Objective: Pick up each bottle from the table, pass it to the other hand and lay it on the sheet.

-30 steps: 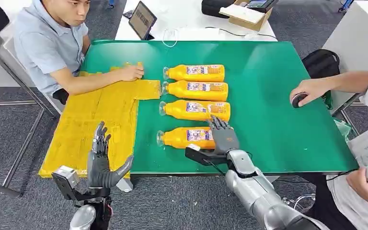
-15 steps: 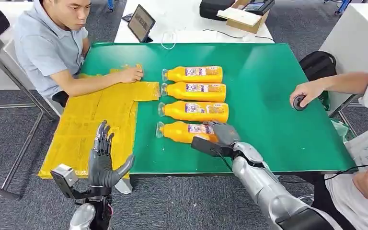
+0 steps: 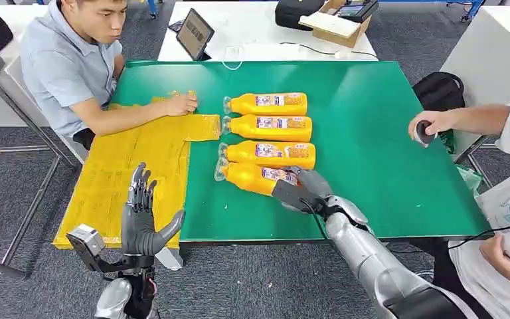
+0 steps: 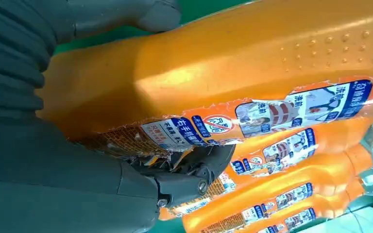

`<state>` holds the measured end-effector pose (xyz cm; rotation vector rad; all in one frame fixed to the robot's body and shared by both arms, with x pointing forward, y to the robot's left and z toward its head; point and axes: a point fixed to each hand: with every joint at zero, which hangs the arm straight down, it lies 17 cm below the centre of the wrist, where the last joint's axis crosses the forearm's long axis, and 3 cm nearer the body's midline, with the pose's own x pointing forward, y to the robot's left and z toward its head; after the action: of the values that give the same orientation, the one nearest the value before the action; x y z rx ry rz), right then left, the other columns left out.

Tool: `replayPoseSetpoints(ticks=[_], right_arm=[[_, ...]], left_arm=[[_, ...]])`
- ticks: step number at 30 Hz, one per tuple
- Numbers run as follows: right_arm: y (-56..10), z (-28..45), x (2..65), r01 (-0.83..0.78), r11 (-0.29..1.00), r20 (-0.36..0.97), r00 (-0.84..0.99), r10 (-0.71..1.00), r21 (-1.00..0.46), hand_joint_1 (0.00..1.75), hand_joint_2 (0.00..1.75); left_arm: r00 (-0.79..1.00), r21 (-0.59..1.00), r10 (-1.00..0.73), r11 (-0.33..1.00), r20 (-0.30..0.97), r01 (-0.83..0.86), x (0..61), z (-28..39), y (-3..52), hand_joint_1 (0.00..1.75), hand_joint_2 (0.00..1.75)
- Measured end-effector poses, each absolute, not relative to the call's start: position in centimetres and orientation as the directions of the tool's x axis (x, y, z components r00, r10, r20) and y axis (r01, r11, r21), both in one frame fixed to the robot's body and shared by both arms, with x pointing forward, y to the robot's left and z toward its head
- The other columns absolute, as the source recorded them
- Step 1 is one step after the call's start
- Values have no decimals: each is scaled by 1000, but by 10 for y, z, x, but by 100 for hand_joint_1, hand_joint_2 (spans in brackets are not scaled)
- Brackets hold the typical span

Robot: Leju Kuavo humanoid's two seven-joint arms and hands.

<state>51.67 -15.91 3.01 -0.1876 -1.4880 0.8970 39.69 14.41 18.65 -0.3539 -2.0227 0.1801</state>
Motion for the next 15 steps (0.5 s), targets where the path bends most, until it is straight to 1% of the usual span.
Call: replayPoseSetpoints(ticks=[7,15], right_arm=[[-146,54,506,-313,837,893,-191,407,-449,175,175],[-130,79,481,-255,903,925,-254,283,-347,175,175]], left_arm=[[-390,-324,362,932,847,162,398,179,147,0,175],[-311,-378,427,902,849,206,389,164,137,0,175]])
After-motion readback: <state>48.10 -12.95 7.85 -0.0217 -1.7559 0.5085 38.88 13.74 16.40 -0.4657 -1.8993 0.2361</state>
